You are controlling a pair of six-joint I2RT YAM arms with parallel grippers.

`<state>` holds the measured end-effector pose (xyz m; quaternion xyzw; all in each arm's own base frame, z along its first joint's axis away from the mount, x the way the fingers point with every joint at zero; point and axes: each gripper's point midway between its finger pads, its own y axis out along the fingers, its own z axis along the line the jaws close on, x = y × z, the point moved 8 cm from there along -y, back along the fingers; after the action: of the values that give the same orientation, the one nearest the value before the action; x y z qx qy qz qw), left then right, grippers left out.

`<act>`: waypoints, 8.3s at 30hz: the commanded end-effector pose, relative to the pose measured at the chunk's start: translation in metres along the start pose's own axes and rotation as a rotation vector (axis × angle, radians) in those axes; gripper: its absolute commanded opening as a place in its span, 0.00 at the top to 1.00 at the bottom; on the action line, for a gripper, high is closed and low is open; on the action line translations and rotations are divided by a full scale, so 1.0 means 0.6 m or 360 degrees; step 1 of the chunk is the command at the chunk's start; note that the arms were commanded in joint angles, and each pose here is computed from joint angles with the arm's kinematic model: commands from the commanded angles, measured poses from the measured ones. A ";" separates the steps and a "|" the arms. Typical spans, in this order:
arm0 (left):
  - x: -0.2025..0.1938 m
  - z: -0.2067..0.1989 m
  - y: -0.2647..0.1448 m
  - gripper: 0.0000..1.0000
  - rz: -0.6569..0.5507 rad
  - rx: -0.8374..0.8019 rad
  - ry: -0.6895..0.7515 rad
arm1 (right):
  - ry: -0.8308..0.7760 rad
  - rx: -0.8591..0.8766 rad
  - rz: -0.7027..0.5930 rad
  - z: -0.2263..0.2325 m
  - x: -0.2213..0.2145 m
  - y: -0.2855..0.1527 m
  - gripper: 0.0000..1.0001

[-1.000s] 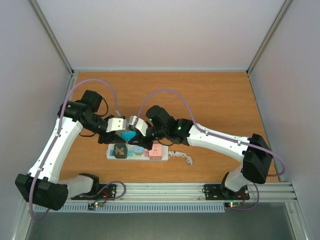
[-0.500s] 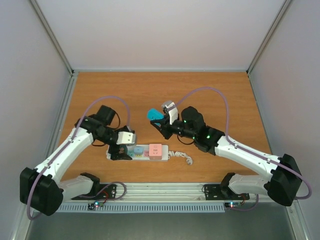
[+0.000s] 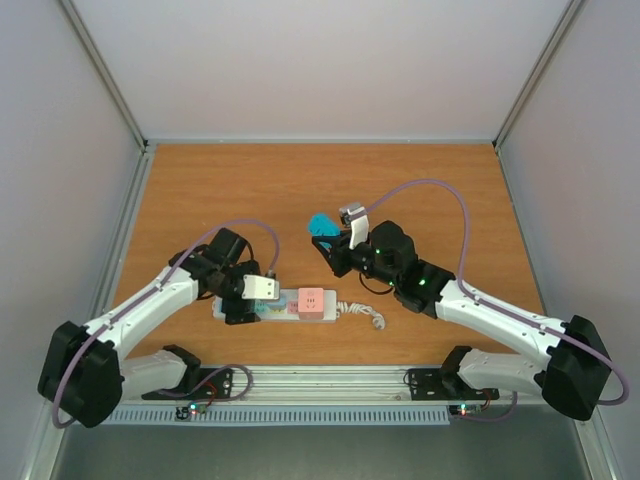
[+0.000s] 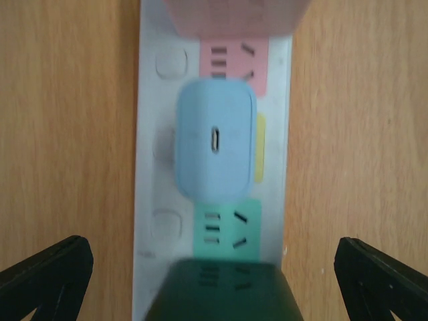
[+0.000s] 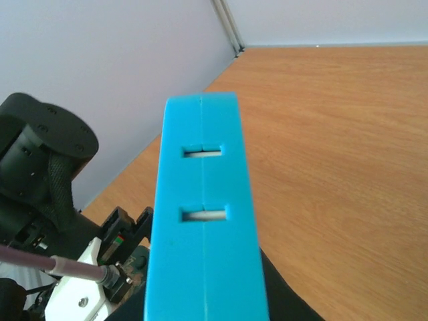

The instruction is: Insert the plug

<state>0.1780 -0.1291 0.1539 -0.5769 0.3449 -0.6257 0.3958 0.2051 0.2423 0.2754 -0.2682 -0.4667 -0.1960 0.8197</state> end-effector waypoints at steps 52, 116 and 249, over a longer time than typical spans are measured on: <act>0.050 0.108 -0.078 0.03 -0.0377 -0.0150 0.0035 | -0.0179 -0.0035 0.0182 0.017 -0.177 0.040 0.99; 0.135 0.108 0.036 0.69 -0.0551 -0.0632 0.0120 | -0.0444 -0.0061 0.0222 0.010 -0.244 0.027 0.99; 0.102 0.097 0.063 0.99 -0.0450 -0.0461 0.0098 | -0.0376 -0.0170 0.0503 0.010 -0.289 0.036 0.97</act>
<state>0.2292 -0.1943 0.1608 -0.6687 0.3720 -0.6201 0.1732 0.1368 0.2774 0.1446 -0.3777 -0.5343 -0.0918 0.7506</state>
